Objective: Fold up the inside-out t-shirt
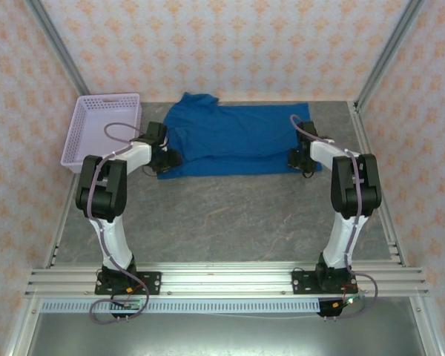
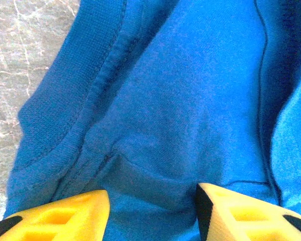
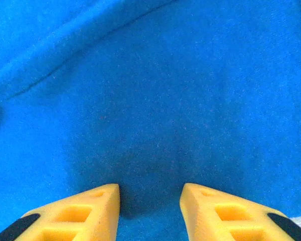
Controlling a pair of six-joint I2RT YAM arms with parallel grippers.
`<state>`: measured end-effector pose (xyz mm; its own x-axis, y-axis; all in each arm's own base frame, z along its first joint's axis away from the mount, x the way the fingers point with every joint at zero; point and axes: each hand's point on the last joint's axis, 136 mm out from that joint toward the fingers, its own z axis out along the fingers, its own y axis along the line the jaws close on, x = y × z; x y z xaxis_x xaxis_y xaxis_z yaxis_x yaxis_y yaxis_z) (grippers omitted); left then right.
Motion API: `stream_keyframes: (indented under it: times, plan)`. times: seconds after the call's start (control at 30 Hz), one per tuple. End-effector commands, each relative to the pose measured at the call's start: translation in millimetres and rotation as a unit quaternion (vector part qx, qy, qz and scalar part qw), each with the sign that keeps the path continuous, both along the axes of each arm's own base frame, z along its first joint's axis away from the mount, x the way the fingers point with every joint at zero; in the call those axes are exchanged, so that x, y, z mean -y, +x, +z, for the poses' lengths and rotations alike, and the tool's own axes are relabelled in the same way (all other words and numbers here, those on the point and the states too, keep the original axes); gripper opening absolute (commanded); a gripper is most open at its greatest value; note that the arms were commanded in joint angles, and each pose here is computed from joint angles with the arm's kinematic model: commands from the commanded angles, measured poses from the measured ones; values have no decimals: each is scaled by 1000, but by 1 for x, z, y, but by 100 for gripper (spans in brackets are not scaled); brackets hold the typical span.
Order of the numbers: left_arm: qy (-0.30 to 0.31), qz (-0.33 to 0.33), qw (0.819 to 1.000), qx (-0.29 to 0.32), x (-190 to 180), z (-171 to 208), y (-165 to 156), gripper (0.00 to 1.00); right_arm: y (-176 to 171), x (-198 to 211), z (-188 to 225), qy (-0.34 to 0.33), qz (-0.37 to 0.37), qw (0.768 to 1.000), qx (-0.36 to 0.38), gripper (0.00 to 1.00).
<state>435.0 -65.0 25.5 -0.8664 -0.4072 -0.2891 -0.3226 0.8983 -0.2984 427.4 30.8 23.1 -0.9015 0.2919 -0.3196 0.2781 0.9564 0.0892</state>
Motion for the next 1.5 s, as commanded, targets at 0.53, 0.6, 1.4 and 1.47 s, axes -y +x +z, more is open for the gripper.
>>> stream_keyframes:
  times: [0.53, 0.6, 1.4, 1.47]
  plan:
    - [-3, -8, 995, -103, 24, -36, -171, 53, -142, 42, 14, -27, -96, 993, -68, 34]
    - [-17, -12, 996, -86, 31, -25, -169, 53, -131, 22, 34, -1, -53, 999, -12, 38]
    - [25, 68, 996, 47, -31, 59, -106, 59, -108, -375, 52, 37, 556, 811, 177, 46]
    - [24, 70, 996, 48, -33, 60, -108, 59, -106, -378, 39, 25, 562, 812, 156, 46]
